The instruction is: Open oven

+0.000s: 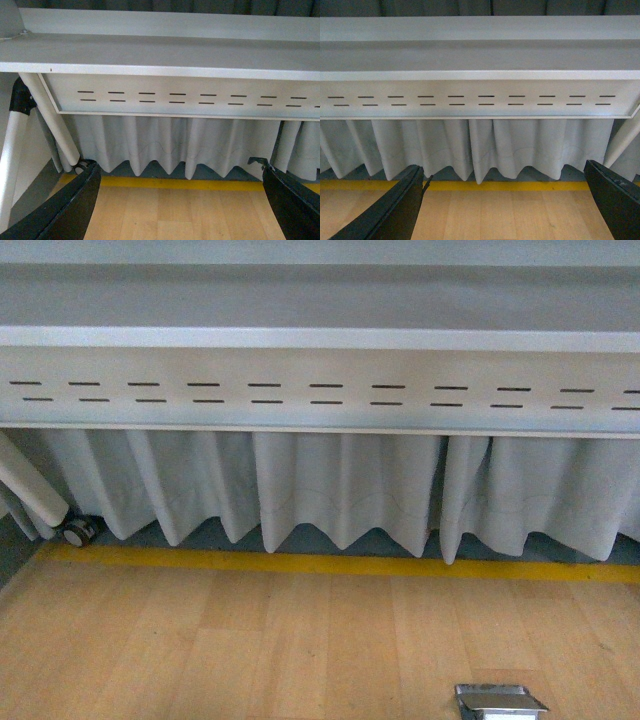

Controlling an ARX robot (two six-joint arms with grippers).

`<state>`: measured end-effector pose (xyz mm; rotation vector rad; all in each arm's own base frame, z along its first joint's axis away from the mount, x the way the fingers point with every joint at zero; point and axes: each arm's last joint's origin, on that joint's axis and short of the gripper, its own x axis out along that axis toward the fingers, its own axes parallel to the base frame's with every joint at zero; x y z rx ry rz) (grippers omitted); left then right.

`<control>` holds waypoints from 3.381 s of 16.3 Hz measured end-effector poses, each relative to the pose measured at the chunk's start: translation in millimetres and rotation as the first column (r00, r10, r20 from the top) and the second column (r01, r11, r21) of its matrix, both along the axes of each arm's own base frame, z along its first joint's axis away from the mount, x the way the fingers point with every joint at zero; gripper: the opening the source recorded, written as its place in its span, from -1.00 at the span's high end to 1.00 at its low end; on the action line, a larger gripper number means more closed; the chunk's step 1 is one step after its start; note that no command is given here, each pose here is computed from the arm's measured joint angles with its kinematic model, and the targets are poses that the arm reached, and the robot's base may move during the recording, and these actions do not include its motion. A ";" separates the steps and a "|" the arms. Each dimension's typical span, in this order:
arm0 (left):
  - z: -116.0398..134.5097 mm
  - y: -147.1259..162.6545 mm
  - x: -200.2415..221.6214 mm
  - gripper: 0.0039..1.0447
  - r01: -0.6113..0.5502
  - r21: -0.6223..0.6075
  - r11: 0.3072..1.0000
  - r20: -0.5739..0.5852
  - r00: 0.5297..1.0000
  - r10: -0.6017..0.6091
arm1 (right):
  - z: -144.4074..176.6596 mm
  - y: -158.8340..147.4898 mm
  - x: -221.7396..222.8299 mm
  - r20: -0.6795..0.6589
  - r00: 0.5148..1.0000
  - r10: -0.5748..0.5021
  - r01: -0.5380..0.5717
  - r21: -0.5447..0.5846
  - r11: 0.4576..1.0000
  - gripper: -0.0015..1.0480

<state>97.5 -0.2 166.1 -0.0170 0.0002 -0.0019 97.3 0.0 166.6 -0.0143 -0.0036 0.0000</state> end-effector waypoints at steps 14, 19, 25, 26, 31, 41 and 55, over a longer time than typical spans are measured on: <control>-0.4 0.0 0.0 -0.88 0.000 0.000 1.000 -0.004 1.000 0.000 | -0.3 0.0 0.0 -0.003 1.000 0.000 0.000 0.000 1.000 -0.87; -0.1 0.0 0.0 -0.88 -0.001 0.000 1.000 -0.001 1.000 0.001 | -0.2 0.0 0.0 -0.002 1.000 0.000 0.000 0.000 1.000 -0.87; -0.1 0.0 0.0 -0.88 0.000 0.001 1.000 -0.001 1.000 0.000 | 0.0 0.0 0.0 0.000 1.000 0.000 0.000 0.000 1.000 -0.87; 0.0 0.0 0.0 -0.88 0.001 0.002 1.000 0.000 1.000 -0.001 | -0.1 0.0 0.0 -0.001 1.000 0.000 0.000 0.000 1.000 -0.87; 0.0 0.0 0.0 -0.88 0.000 0.002 1.000 0.000 1.000 0.000 | 0.1 0.0 0.0 0.001 1.000 0.000 0.000 0.000 1.000 -0.87; -0.2 0.0 0.0 -0.88 0.000 0.003 1.000 -0.002 1.000 0.000 | -0.1 0.0 0.0 -0.001 1.000 0.000 0.000 0.000 1.000 -0.87; 0.0 0.0 0.0 -0.88 0.000 0.003 1.000 0.000 1.000 0.000 | 0.0 0.0 0.0 0.000 1.000 0.000 0.000 0.000 1.000 -0.87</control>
